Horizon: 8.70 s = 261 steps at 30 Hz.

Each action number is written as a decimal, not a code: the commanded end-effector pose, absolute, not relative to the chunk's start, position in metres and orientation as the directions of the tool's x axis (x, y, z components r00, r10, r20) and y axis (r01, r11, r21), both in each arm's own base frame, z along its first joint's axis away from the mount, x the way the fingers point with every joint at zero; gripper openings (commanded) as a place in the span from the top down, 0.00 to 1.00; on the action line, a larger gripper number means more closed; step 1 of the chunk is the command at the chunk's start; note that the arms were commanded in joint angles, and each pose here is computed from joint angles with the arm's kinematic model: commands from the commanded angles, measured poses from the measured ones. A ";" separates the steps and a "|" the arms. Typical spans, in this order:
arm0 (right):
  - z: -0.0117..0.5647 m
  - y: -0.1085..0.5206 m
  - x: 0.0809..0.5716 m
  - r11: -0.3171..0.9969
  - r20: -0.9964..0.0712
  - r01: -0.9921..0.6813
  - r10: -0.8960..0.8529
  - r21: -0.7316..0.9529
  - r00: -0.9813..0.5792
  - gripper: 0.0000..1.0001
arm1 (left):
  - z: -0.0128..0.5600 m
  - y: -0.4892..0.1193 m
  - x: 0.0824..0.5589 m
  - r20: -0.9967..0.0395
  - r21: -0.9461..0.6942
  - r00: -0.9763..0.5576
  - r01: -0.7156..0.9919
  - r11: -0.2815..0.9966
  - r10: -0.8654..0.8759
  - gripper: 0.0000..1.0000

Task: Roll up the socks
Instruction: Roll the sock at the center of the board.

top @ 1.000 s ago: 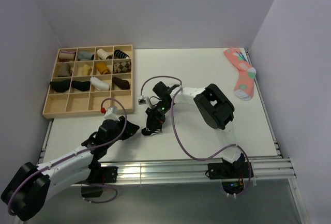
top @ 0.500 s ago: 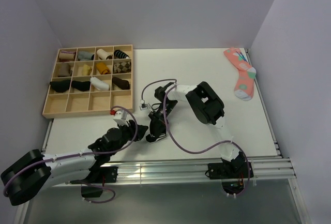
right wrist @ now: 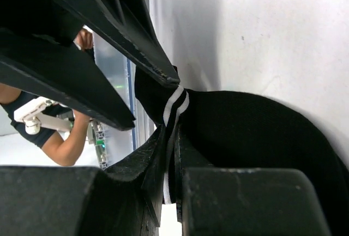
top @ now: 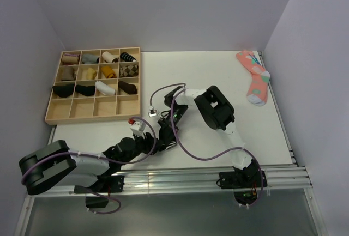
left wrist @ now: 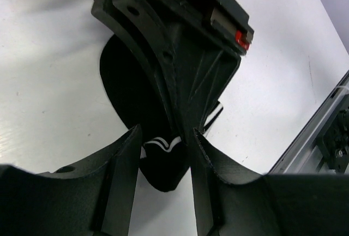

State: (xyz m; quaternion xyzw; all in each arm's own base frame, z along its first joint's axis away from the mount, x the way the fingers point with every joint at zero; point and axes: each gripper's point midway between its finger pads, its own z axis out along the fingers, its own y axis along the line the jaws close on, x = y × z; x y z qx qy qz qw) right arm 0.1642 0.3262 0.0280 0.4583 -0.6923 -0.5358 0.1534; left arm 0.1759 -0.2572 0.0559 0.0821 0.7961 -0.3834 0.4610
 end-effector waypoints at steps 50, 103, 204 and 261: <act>0.055 0.309 0.271 0.263 -0.423 -0.629 -0.549 0.732 -0.721 0.54 | 0.030 -0.295 0.176 -0.732 -0.541 -0.669 0.457 0.706 -0.128 1.00; 0.020 0.309 0.296 0.456 -0.380 -0.623 -0.517 0.636 -0.767 0.94 | 0.003 -0.317 0.145 -0.537 -0.573 -0.840 0.434 0.695 0.081 1.00; 0.021 0.281 0.182 -0.038 -0.473 -0.984 -0.873 -0.173 0.117 0.56 | 0.008 -0.288 0.179 -0.048 -0.644 -0.994 0.106 0.758 0.099 1.00; 0.028 0.253 0.166 0.163 -0.188 -0.581 -0.847 0.797 -0.496 0.83 | 0.080 -0.295 0.206 -0.707 -0.627 -0.626 0.341 0.700 -0.328 0.59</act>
